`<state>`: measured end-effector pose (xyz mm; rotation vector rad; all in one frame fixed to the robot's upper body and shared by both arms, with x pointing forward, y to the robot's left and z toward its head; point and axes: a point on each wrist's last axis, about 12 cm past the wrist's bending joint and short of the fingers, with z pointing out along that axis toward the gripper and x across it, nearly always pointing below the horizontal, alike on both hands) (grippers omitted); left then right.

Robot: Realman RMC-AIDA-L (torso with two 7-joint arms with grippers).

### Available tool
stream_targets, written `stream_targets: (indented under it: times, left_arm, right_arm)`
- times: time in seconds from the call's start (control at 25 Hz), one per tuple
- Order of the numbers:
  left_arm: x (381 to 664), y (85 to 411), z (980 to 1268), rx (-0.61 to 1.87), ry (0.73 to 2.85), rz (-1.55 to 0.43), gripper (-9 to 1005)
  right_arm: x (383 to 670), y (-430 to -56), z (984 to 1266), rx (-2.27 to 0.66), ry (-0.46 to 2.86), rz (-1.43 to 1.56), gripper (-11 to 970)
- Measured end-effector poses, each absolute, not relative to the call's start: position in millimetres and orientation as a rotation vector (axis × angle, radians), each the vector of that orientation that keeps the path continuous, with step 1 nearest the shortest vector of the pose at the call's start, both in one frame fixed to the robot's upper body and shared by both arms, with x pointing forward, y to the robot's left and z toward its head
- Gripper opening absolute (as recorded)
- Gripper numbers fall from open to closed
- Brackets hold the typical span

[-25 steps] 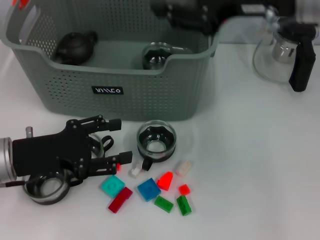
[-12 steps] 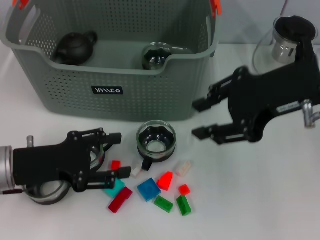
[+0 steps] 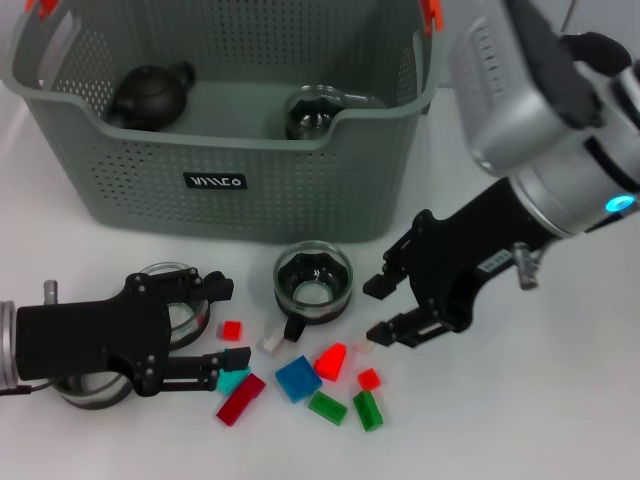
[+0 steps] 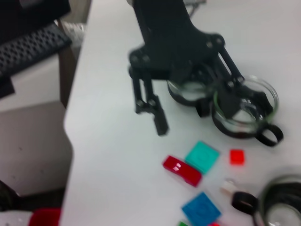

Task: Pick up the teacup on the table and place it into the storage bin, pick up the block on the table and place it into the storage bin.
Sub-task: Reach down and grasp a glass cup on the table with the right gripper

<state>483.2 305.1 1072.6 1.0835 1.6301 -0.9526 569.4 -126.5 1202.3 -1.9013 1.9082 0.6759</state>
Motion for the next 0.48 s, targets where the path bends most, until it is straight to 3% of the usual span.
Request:
stream_targets:
  times: [0.48]
  left_arm:
    - [483.7, 305.0, 1071.5, 1.073, 1.638, -0.951, 797]
  right_arm:
    - [592.2, -90.1, 1185.8, -1.950, 1.874, 0.467, 515]
